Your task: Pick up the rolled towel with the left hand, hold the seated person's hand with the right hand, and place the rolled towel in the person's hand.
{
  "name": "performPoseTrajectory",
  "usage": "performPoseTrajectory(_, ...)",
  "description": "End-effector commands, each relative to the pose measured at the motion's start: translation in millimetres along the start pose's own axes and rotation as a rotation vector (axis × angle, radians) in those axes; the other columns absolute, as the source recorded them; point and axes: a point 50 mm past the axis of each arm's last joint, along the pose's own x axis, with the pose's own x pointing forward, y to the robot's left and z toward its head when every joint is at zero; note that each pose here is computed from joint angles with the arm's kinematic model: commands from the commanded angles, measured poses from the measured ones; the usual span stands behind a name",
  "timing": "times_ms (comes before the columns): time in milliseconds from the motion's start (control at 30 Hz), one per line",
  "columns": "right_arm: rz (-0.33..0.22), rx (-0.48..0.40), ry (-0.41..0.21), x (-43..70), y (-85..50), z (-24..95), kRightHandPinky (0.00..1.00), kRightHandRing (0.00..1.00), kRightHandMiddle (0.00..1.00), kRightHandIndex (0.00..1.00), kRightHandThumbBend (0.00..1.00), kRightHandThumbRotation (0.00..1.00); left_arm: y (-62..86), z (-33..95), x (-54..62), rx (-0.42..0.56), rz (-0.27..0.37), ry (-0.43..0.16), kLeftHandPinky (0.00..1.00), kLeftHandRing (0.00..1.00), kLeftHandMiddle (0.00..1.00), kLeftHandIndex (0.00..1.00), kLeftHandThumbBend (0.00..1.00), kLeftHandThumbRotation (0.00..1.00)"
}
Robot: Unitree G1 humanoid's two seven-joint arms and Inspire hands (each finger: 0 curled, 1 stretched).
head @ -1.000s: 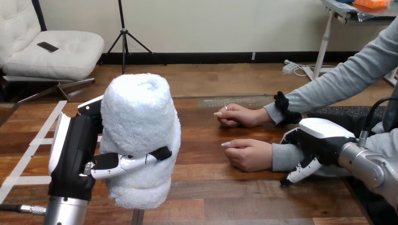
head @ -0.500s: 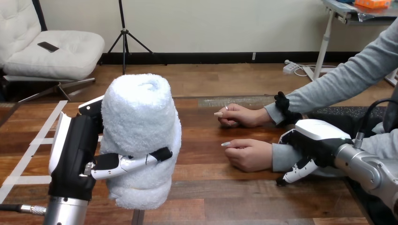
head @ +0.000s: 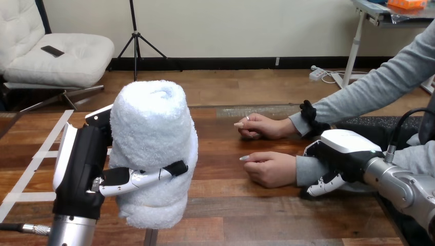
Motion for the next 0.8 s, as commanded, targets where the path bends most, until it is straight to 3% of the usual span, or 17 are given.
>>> performPoseTrajectory(0, -0.087, -0.039, -0.064, 10.5, -25.9, 17.5, 0.44, 0.50, 0.55, 0.59, 0.64, 0.32, 4.0, 13.4, 16.4, 0.004, 0.018, -0.109, 0.25, 0.30, 0.37, 0.42, 0.55, 0.00)
performPoseTrajectory(400, -0.094, -0.062, -0.081, 12.0, -27.5, 21.5, 0.45, 0.51, 0.54, 0.57, 0.59, 0.37, 2.9, 13.5, 16.9, -0.002, 0.013, -0.112, 0.25, 0.30, 0.37, 0.42, 0.55, 0.00)
performPoseTrajectory(767, -0.089, -0.068, -0.081, 13.2, -28.3, 22.7, 0.42, 0.48, 0.52, 0.55, 0.58, 0.32, 1.8, 14.1, 17.3, -0.003, 0.018, -0.111, 0.25, 0.29, 0.36, 0.41, 0.55, 0.00)
